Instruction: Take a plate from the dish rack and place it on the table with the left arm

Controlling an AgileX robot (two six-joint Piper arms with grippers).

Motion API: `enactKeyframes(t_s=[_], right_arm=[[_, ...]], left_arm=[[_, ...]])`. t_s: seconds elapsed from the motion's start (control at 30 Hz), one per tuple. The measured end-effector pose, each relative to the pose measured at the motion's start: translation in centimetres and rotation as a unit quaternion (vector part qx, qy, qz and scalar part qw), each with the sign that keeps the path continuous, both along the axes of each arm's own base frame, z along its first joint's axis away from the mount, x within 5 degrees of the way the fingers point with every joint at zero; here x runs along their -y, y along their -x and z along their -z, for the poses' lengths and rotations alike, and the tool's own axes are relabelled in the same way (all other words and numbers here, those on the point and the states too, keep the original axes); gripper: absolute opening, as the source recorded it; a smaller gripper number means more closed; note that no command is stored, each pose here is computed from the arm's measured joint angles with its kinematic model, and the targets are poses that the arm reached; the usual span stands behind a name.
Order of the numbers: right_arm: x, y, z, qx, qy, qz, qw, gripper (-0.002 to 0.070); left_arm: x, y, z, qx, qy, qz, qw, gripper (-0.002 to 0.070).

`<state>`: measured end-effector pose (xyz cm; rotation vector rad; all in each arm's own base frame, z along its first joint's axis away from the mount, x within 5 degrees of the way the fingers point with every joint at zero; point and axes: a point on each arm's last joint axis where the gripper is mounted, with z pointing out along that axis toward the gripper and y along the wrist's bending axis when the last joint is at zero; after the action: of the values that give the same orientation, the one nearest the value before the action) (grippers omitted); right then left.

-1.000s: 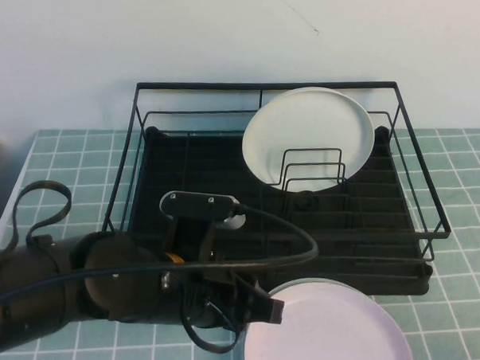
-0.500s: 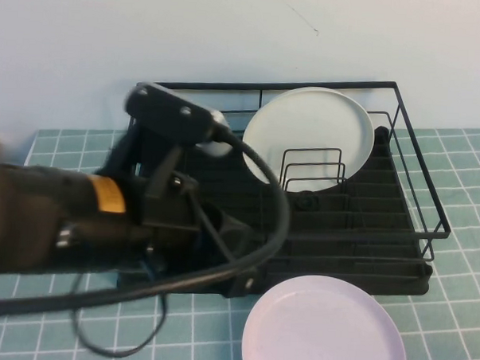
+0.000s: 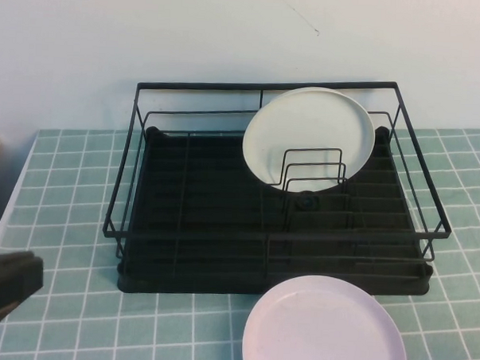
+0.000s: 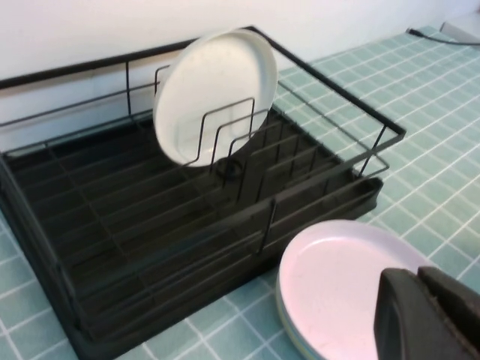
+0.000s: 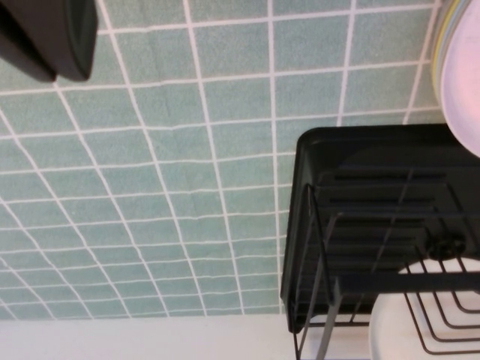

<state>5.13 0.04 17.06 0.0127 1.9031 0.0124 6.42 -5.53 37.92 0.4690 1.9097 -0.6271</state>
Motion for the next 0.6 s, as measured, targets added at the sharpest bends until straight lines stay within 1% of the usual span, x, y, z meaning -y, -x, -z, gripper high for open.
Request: enactKeyframes(t_s=[0.2,0.6], right_arm=[[0.0,0.0,0.0,0.000,0.000,0.000,1.000,-0.0001],[0.0,0.0,0.0,0.000,0.000,0.000,1.000,-0.0001]], left_arm=[[-1.1,1.2,1.2,0.006,0.000,-0.006,1.000,-0.0002],[-1.3,1.3,1.6,-0.010,-0.012,-0.006,1.000,-0.0002]])
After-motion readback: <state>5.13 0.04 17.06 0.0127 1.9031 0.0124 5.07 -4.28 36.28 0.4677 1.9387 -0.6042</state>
